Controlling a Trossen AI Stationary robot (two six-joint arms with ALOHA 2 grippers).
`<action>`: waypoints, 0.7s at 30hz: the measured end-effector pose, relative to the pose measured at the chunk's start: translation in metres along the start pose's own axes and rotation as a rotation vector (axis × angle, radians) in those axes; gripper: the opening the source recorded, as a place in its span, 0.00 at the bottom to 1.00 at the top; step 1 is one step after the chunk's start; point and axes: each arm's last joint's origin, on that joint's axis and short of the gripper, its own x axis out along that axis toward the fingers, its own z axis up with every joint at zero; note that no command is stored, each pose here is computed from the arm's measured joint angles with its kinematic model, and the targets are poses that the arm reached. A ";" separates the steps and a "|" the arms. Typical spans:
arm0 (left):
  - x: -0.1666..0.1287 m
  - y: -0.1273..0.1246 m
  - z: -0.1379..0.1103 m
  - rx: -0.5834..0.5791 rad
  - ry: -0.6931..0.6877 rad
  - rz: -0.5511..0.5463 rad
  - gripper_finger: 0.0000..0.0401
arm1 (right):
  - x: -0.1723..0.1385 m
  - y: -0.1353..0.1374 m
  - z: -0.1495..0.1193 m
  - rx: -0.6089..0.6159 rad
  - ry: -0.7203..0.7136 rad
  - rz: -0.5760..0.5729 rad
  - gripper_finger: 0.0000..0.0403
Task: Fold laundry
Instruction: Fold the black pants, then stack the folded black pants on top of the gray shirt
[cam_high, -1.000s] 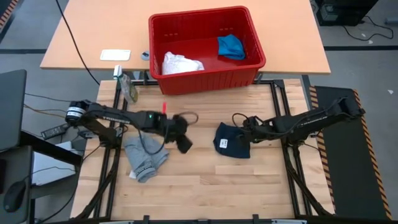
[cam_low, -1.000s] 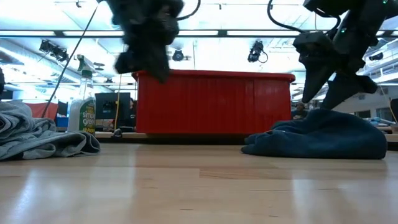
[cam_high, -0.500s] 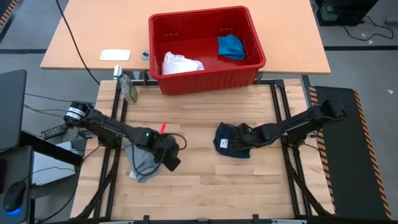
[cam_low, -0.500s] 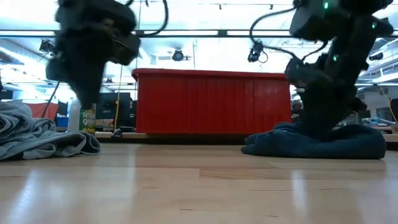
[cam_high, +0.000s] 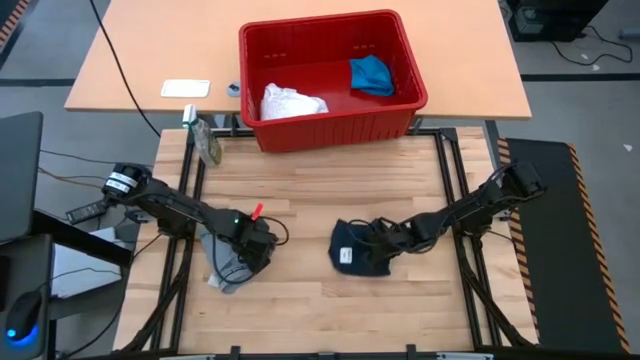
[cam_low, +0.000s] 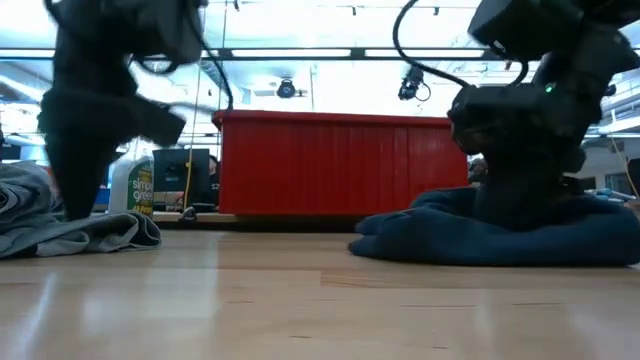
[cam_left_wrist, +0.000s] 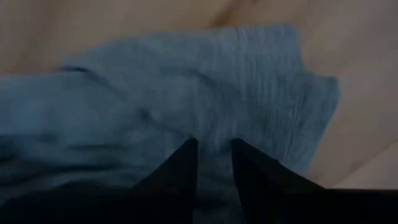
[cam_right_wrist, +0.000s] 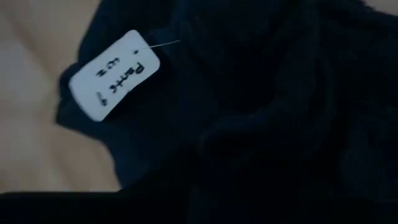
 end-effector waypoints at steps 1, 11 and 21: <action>0.007 0.001 -0.002 0.000 0.006 -0.026 0.26 | 0.000 0.003 -0.002 0.022 0.004 0.024 0.38; 0.017 -0.025 -0.012 0.143 -0.131 -0.268 0.26 | -0.008 0.015 -0.003 0.187 -0.141 0.104 0.38; 0.012 -0.051 -0.040 0.324 -0.204 -0.395 0.25 | -0.026 0.019 0.018 0.226 -0.255 0.212 0.38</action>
